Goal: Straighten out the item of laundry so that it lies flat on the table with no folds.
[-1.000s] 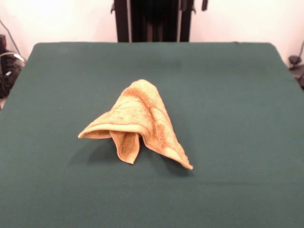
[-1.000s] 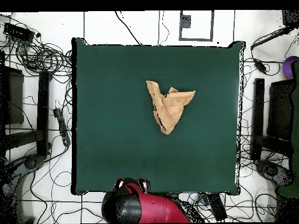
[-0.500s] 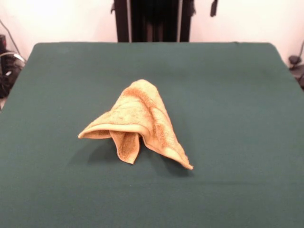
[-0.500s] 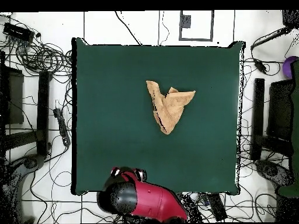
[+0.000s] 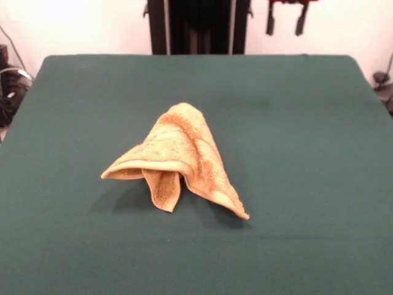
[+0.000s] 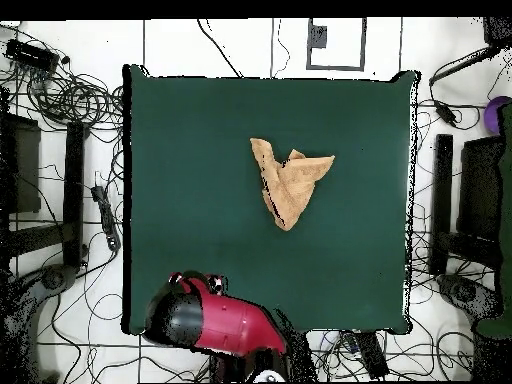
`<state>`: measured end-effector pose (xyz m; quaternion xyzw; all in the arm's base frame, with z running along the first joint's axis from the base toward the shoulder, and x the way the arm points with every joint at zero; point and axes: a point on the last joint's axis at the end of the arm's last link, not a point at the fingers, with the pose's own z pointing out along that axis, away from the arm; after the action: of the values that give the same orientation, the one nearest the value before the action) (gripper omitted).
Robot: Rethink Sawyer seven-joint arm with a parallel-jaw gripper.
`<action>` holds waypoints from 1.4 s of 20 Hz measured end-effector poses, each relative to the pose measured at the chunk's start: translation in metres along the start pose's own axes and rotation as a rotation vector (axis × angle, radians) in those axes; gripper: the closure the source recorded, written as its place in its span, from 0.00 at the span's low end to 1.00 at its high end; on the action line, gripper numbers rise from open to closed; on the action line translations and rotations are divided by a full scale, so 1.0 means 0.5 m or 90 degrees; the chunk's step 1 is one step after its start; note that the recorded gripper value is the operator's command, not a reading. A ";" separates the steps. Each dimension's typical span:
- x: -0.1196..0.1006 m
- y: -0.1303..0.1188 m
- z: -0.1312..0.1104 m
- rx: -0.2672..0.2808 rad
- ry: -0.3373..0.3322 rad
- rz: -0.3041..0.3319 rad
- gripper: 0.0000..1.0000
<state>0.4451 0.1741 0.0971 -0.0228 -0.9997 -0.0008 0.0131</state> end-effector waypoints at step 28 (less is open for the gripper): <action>-0.266 -0.045 -0.100 0.021 0.000 0.030 0.00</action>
<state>0.5782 0.1455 0.1434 -0.0464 -0.9987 0.0160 0.0139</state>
